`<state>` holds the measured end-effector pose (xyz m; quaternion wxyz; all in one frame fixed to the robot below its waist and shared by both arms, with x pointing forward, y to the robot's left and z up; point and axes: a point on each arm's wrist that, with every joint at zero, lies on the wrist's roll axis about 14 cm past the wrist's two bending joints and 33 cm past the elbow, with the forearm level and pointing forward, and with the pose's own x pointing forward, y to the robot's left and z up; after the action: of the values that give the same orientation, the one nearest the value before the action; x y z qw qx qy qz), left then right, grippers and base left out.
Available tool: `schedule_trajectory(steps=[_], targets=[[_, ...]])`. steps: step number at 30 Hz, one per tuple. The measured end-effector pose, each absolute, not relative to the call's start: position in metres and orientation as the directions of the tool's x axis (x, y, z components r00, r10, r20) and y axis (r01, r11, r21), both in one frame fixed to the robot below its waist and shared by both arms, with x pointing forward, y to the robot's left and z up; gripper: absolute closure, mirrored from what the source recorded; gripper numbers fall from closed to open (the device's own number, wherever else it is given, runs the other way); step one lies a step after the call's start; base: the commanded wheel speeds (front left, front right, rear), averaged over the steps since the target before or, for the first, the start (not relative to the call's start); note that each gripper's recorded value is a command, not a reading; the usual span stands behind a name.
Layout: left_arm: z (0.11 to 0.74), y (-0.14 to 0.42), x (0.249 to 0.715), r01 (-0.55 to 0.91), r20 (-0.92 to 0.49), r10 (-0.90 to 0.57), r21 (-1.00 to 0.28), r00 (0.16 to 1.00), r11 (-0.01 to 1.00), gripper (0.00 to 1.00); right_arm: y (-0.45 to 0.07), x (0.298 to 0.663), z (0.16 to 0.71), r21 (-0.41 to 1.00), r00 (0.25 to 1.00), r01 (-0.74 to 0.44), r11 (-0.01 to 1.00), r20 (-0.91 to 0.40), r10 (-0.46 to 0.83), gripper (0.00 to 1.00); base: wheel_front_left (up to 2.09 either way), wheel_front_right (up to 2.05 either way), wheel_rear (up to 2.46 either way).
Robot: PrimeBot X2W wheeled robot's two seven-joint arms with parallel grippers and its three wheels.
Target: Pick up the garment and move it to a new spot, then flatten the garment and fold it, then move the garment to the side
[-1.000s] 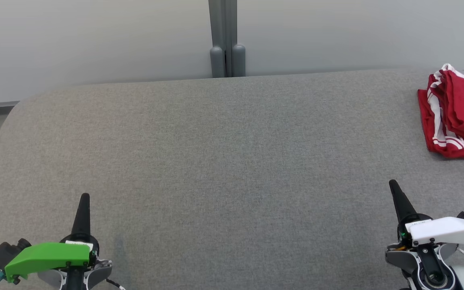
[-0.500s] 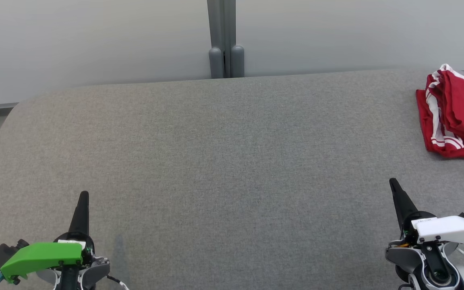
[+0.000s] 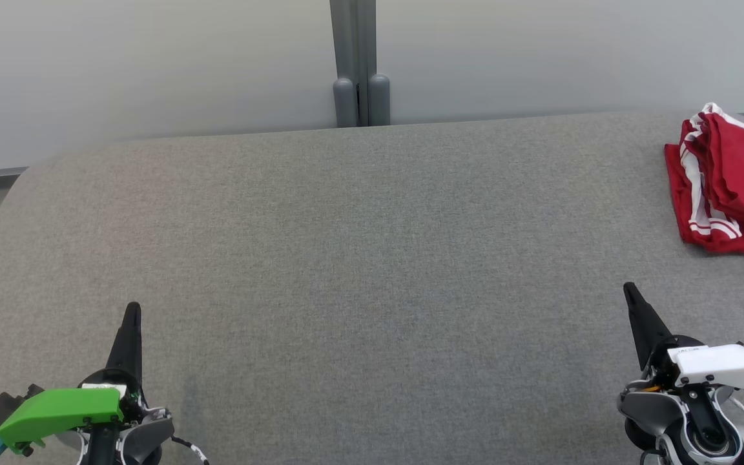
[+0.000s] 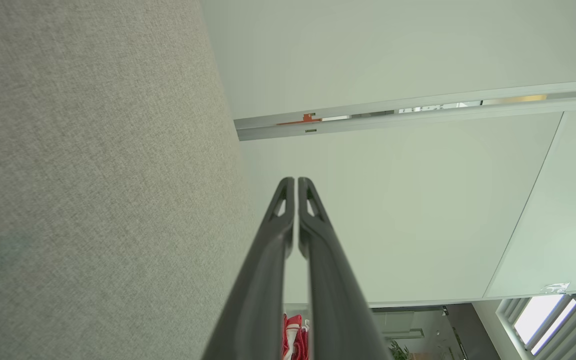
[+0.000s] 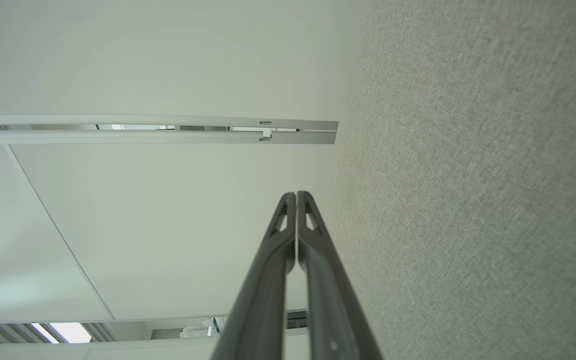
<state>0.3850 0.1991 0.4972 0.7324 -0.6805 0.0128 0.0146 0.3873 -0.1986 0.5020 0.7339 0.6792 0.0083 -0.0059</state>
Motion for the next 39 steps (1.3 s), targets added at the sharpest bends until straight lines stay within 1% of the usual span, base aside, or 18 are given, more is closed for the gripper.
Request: schedule_trajectory(steps=[12,39], targets=[[0.5032,0.1993,0.3874,-0.014,-0.014,0.000,-1.000,1.000,-0.006,1.00,-0.1999,0.3880,0.5054,1.000,1.000,0.006,-0.001,-0.006,0.000,1.00,0.00,0.00,0.00],[0.5033,0.1993,0.3874,-0.013,-0.013,0.000,-1.000,1.000,-0.006,1.00,-0.2000,0.3880,0.5055,1.000,1.000,0.006,-0.003,-0.006,0.000,1.00,0.00,0.00,0.00]])
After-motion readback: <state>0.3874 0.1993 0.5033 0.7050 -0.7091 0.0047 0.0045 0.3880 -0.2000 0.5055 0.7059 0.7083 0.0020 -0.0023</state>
